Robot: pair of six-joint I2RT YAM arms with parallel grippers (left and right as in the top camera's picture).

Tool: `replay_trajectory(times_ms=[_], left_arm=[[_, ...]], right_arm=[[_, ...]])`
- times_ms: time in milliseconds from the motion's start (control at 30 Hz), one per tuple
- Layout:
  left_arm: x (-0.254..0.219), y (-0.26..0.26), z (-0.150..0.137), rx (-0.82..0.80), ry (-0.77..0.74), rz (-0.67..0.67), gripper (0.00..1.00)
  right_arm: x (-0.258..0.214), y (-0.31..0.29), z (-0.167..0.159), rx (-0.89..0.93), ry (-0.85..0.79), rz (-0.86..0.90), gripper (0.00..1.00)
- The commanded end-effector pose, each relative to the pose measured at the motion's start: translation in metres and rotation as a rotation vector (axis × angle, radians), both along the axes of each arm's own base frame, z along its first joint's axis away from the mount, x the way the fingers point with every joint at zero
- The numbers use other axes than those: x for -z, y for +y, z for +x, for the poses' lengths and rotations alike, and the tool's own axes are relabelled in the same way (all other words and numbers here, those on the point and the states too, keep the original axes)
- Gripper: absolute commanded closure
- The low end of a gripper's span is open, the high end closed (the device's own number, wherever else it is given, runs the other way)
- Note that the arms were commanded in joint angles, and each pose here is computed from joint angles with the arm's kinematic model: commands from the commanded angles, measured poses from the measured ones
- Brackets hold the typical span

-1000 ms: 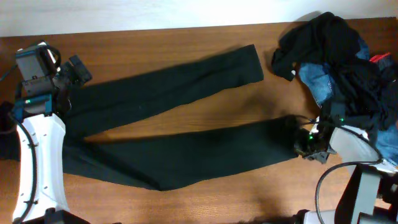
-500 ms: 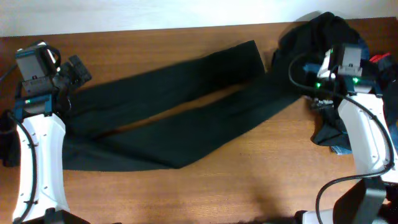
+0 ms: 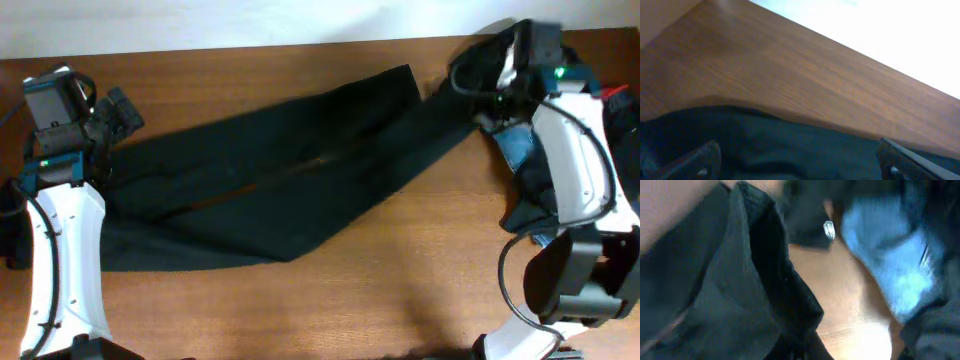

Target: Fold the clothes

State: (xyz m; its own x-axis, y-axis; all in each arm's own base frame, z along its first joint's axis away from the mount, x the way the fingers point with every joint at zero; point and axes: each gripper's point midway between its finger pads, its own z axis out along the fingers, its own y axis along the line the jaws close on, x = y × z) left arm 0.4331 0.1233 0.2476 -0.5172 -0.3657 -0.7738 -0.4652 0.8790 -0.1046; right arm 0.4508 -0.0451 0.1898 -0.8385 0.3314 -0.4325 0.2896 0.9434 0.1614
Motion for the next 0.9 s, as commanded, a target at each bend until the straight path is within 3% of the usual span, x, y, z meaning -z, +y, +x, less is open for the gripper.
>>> replay_trajectory(times_ms=[0, 133, 400, 867], left_arm=[[0.000, 0.003, 0.001, -0.003, 0.008, 0.024, 0.01], [0.000, 0.003, 0.001, -0.003, 0.008, 0.024, 0.01], [0.000, 0.003, 0.001, -0.004, 0.013, 0.024, 0.01], [0.000, 0.008, -0.002, -0.029, 0.021, 0.044, 0.01]], right_arm=[[-0.053, -0.009, 0.020, -0.011, -0.112, -0.067, 0.96], [-0.044, -0.012, 0.027, -0.005, -0.064, -0.073, 0.96], [0.035, -0.006, 0.018, -0.025, 0.182, -0.011, 0.96], [0.044, -0.004, -0.013, -0.013, 0.313, 0.017, 0.96]])
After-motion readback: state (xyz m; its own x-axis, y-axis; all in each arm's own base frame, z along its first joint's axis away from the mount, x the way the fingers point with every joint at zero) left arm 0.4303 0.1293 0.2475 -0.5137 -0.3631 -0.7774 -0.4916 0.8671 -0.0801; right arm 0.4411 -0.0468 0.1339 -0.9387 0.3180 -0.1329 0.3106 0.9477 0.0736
